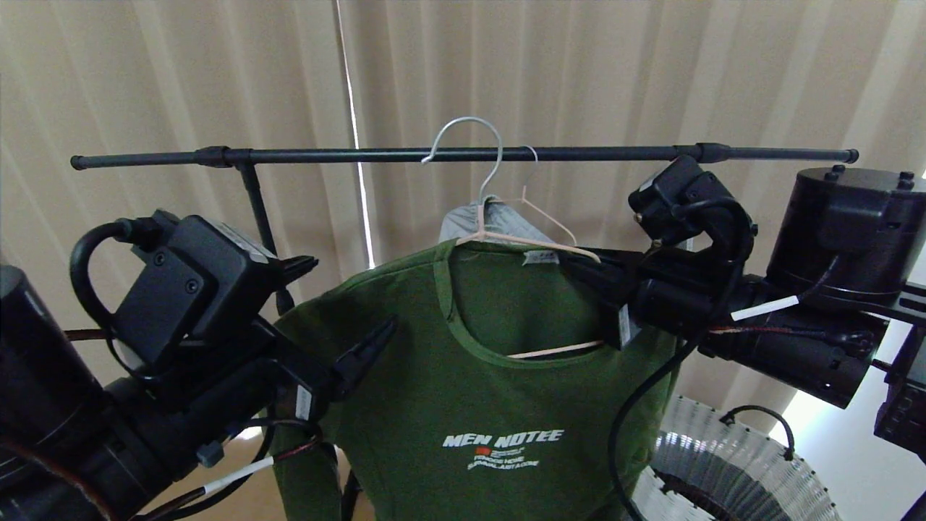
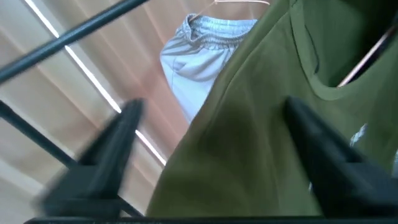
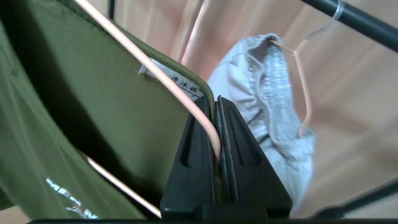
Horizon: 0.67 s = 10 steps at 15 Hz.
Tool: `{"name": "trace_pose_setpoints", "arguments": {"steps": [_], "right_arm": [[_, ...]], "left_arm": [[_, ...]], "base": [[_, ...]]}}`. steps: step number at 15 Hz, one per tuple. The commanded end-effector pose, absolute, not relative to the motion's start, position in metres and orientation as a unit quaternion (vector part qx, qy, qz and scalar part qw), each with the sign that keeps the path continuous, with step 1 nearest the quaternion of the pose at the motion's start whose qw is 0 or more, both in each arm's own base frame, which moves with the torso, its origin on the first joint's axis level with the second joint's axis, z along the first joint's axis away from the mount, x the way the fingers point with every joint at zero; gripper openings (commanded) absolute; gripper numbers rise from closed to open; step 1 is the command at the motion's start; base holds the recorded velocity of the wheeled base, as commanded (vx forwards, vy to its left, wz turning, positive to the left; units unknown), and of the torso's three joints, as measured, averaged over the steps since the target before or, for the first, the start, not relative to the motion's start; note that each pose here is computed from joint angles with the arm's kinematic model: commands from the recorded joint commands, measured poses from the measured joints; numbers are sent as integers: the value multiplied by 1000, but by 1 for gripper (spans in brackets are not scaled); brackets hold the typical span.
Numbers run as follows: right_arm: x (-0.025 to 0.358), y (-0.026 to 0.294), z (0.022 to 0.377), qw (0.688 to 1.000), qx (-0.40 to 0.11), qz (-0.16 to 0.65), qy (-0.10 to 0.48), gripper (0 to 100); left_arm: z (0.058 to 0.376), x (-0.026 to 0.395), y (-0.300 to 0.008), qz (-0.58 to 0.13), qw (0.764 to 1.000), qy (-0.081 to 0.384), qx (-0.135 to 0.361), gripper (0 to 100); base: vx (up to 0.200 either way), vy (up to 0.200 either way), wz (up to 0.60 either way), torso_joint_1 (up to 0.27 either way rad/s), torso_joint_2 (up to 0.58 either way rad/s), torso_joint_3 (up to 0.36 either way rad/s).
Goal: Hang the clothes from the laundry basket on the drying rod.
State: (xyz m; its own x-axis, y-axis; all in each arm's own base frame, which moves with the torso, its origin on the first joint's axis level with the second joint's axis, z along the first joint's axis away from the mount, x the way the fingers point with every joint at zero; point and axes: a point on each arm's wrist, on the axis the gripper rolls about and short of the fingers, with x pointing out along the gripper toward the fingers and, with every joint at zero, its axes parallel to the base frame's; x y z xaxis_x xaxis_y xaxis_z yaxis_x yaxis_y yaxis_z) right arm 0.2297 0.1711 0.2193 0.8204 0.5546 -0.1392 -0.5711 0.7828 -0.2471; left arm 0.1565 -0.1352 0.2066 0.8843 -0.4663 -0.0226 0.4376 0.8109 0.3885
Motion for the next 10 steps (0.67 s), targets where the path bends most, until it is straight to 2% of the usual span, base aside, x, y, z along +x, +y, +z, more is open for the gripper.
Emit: {"name": "trace_pose_setpoints", "arguments": {"steps": [1, 4, 5, 6, 7, 10], "right_arm": [[227, 156, 219, 949, -140, 279, 32, 0], [226, 145, 224, 954, -137, 264, 26, 0], [224, 136, 231, 959, -132, 252, 15, 0], [224, 136, 231, 959, -132, 252, 15, 0], [222, 130, 236, 962, -129, 243, 7, 0], [220, 129, 238, 961, -127, 246, 3, 0]], "left_arm": [[201, 147, -127, -240, 953, -30, 182, 100], [191, 141, -117, -235, 957, -9, 171, 100], [176, 140, -107, -220, 960, 20, 172, 100], [176, 140, -107, -220, 960, 20, 172, 100], [165, 140, -101, -210, 961, 43, 173, 100], [162, 147, -106, -210, 960, 54, 177, 100]], "base": [[0, 0, 0, 0, 0, 0], [0, 0, 0, 0, 0, 0], [0, 0, 0, 0, 0, 0], [0, 0, 0, 0, 0, 0], [0, 0, 0, 0, 0, 0], [0, 0, 0, 0, 0, 0]]}}
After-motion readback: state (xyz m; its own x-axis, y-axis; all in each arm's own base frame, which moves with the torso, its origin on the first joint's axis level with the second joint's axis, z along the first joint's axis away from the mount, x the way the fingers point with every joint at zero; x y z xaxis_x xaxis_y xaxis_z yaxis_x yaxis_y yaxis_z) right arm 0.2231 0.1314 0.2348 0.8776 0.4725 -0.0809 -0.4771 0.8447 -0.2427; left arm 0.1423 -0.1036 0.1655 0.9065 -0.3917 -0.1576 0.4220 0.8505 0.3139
